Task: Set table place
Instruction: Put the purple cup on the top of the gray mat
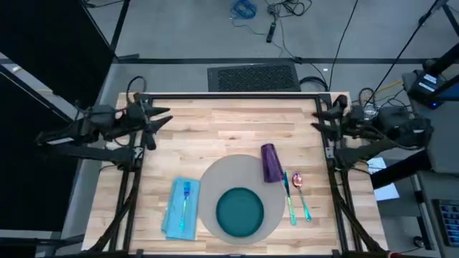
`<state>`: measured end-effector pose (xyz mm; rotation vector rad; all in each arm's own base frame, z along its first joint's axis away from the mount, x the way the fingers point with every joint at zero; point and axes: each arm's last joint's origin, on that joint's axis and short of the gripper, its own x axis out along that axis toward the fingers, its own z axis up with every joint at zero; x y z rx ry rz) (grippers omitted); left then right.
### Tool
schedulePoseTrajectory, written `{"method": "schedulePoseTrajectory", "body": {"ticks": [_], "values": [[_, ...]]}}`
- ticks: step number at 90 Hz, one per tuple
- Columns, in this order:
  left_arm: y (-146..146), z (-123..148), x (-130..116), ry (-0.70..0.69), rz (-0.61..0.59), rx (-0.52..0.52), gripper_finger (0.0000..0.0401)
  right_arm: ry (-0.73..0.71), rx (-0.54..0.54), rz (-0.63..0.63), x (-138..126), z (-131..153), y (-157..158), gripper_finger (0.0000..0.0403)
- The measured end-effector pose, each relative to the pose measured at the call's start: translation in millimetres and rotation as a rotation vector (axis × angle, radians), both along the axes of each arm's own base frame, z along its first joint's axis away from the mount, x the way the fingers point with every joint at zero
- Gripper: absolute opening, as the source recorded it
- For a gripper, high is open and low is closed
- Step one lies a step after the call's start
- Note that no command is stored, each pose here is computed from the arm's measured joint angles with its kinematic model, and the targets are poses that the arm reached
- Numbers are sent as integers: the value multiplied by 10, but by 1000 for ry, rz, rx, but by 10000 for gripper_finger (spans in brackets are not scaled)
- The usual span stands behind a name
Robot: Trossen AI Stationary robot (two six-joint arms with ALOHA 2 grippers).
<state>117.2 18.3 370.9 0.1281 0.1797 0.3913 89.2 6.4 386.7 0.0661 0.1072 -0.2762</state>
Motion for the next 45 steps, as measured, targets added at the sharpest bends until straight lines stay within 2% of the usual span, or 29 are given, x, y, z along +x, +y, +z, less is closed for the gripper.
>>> {"method": "schedulePoseTrajectory", "body": {"ticks": [22,45], "values": [[41,-195,111,219,142,-54,116,427,87,-78,565,-382,156,137],[44,-244,100,256,170,-90,116,699,149,-114,1038,-870,551,137]]}}
